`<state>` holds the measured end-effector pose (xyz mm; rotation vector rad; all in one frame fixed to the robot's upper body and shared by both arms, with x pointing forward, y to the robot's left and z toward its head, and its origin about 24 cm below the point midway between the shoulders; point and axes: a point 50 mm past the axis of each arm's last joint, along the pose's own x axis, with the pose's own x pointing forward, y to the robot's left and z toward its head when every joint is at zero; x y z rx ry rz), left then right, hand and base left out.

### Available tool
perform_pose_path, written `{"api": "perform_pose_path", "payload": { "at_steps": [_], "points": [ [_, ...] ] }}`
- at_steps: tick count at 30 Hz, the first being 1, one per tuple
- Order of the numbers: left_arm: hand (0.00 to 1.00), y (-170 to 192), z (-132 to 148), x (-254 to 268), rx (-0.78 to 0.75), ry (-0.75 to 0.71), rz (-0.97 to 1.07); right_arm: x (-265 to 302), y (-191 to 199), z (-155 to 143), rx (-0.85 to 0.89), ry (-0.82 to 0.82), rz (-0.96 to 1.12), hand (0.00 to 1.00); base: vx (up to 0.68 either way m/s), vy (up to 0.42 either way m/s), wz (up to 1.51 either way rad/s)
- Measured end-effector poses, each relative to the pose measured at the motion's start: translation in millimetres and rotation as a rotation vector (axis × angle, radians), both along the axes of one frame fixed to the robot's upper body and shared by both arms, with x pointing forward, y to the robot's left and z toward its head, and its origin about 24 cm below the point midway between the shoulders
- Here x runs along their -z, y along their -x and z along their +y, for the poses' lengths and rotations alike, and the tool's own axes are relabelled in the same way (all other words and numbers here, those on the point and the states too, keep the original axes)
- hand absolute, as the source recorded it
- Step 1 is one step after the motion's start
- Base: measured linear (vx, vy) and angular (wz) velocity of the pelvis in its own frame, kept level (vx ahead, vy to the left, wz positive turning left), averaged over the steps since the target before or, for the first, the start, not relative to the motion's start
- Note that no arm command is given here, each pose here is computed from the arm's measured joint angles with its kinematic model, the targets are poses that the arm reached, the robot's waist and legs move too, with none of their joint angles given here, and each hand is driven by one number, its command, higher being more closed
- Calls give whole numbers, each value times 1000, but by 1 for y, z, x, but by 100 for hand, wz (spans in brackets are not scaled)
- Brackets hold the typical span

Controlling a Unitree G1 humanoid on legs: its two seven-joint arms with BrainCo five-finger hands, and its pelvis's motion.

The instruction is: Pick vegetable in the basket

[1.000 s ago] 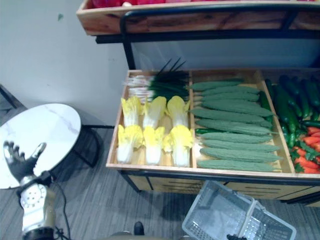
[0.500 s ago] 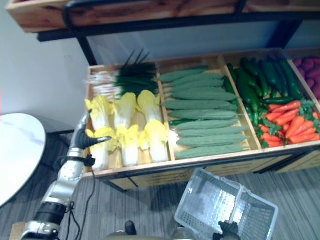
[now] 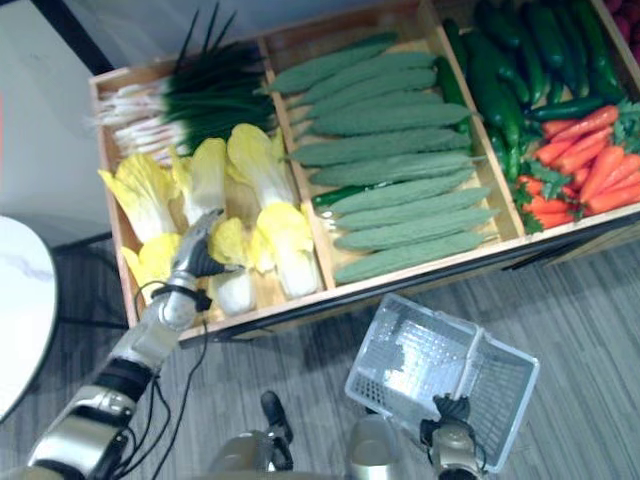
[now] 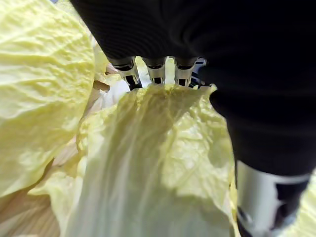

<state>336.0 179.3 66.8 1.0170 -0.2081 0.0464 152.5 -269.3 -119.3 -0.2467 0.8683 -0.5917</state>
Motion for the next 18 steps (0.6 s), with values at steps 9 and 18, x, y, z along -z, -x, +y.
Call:
{"api": "perform_pose_path", "payload": {
  "at_steps": [9,18],
  "points": [
    [100,-14,-9,-5,2,-28,57,-2,-7,-1,36,-18,-13,100,-60,-1,-7],
    [100,-10,-18,-39,80,-32,-51,4,26,-11,105,-10,20,100,46,-15,13]
  ]
}}
